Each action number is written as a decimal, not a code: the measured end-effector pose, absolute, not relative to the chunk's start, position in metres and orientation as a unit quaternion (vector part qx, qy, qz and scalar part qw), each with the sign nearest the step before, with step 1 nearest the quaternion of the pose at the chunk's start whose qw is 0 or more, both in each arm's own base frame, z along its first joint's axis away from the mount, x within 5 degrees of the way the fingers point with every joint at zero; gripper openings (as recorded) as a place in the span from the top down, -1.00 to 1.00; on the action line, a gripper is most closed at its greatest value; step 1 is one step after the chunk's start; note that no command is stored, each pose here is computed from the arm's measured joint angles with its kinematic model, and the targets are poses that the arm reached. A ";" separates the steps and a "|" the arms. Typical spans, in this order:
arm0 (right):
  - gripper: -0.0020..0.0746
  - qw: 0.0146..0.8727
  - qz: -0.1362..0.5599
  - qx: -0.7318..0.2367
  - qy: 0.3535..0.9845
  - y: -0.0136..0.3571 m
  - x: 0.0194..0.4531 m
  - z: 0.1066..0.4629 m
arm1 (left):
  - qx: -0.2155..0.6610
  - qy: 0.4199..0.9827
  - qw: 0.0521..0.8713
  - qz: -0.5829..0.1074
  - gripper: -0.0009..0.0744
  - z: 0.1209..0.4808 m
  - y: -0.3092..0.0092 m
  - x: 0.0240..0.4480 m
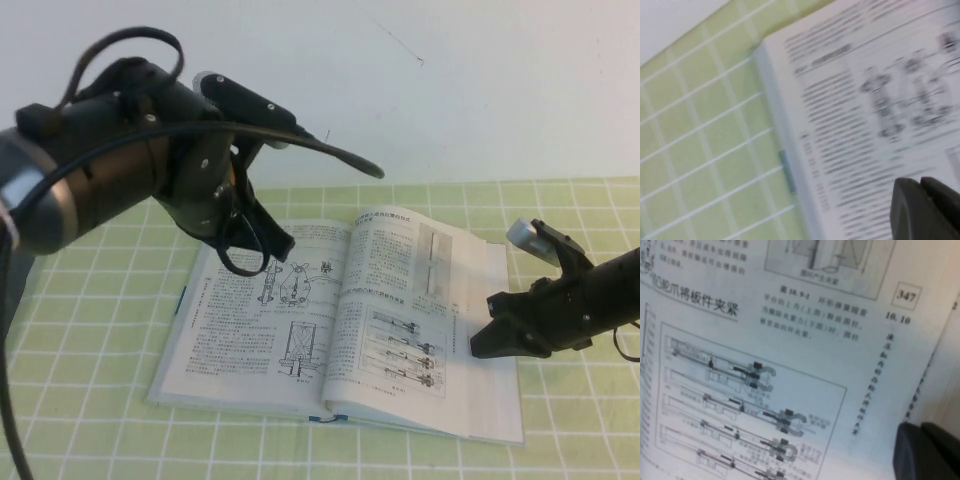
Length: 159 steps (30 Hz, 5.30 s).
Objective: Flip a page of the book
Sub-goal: Open the closed book
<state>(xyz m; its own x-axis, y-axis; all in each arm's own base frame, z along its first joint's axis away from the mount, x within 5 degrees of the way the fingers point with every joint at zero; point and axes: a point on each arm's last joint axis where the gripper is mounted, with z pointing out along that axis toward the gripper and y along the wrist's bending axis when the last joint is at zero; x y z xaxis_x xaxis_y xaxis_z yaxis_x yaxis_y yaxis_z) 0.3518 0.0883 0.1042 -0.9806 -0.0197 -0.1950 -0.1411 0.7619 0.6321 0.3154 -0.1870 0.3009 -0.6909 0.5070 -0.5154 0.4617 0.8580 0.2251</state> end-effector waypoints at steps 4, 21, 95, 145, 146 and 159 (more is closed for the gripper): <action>0.95 0.089 0.342 -0.043 0.934 0.088 0.352 0.104 | 0.319 0.897 0.302 -0.044 0.99 0.312 -0.207 0.300; 0.95 0.089 0.342 -0.043 0.934 0.088 0.352 0.104 | 0.515 0.799 0.270 -0.153 0.99 0.198 -0.347 0.259; 0.95 0.091 0.347 -0.082 0.930 0.090 0.351 0.106 | 0.345 0.923 0.167 -0.009 0.99 0.179 -0.256 0.327; 0.67 0.194 0.427 -0.165 0.868 0.109 0.406 0.126 | 0.350 0.921 0.169 -0.014 0.99 0.177 -0.255 0.328; 0.77 0.196 0.433 -0.162 0.865 0.112 0.407 0.124 | 0.350 0.921 0.169 -0.014 0.99 0.177 -0.255 0.328; 0.95 0.200 0.456 -0.175 0.849 0.145 0.404 0.111 | 0.350 0.921 0.169 -0.015 0.99 0.177 -0.255 0.328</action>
